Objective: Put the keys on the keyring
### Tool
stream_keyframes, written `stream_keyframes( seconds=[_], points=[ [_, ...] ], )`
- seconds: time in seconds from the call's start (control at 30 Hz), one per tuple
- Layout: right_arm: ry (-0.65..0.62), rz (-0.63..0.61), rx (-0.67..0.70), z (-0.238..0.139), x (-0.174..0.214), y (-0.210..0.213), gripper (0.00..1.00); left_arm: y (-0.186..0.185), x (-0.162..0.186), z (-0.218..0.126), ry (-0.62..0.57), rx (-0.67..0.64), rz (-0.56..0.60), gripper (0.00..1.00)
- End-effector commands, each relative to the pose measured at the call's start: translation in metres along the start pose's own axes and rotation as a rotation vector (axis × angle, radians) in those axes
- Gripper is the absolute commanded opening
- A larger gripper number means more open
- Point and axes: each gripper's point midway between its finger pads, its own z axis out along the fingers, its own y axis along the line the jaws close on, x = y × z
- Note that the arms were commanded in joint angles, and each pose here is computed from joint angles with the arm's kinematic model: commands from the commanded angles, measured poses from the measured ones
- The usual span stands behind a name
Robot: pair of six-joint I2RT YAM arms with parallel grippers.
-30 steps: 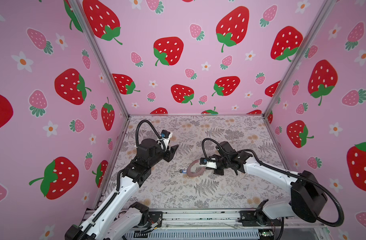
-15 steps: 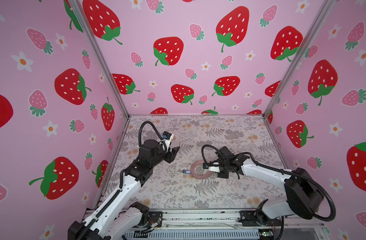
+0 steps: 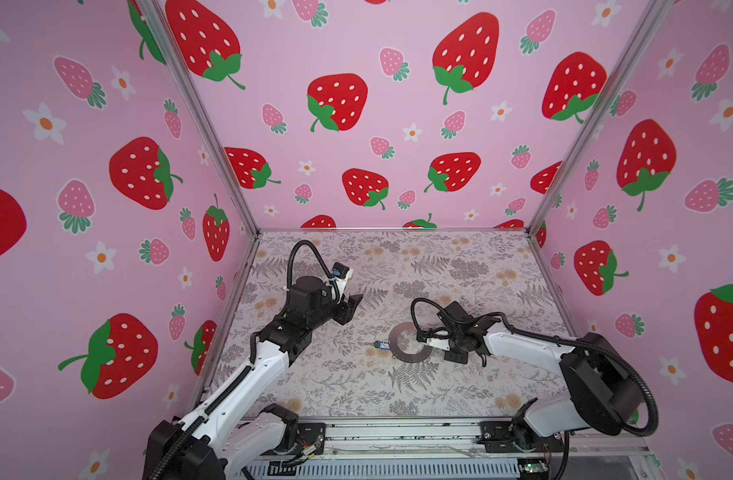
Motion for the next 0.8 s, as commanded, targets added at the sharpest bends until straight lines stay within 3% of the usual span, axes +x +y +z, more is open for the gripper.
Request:
stream_keyframes(
  seconds=[0.0, 0.1, 0.23, 0.37, 0.4, 0.43, 0.57, 0.67, 0.77],
  points=[
    [0.040, 0.007, 0.016, 0.003, 0.013, 0.002, 0.08, 0.000, -0.015, 0.000, -0.040, 0.006, 0.020, 0.62],
    [0.040, 0.019, 0.050, 0.000, 0.014, -0.004, 0.32, 0.002, -0.016, 0.000, -0.040, -0.008, 0.026, 0.65],
    [0.040, 0.058, 0.146, -0.014, 0.022, -0.022, 0.50, 0.016, -0.015, -0.005, -0.040, -0.077, 0.044, 0.69],
    [-0.043, 0.177, 0.357, -0.048, 0.023, -0.066, 0.78, 0.051, -0.007, -0.014, -0.040, -0.207, -0.001, 0.74],
    [-0.080, 0.233, 0.425, -0.060, 0.024, -0.080, 0.92, 0.062, -0.001, -0.017, -0.038, -0.245, -0.021, 0.75],
    [-0.119, 0.299, 0.487, -0.072, 0.026, -0.095, 0.99, 0.072, 0.005, -0.019, -0.035, -0.284, -0.035, 0.76],
    [-0.387, 0.607, 0.700, -0.113, 0.042, -0.154, 0.99, 0.120, 0.043, -0.026, -0.017, -0.456, -0.141, 0.85],
    [-0.584, 0.863, 0.808, -0.117, 0.080, -0.181, 0.99, 0.147, 0.076, -0.024, 0.009, -0.546, -0.211, 0.99],
    [-0.633, 0.930, 0.886, -0.105, 0.100, -0.191, 0.99, 0.161, 0.102, -0.020, 0.002, -0.590, -0.237, 0.99]
  ],
)
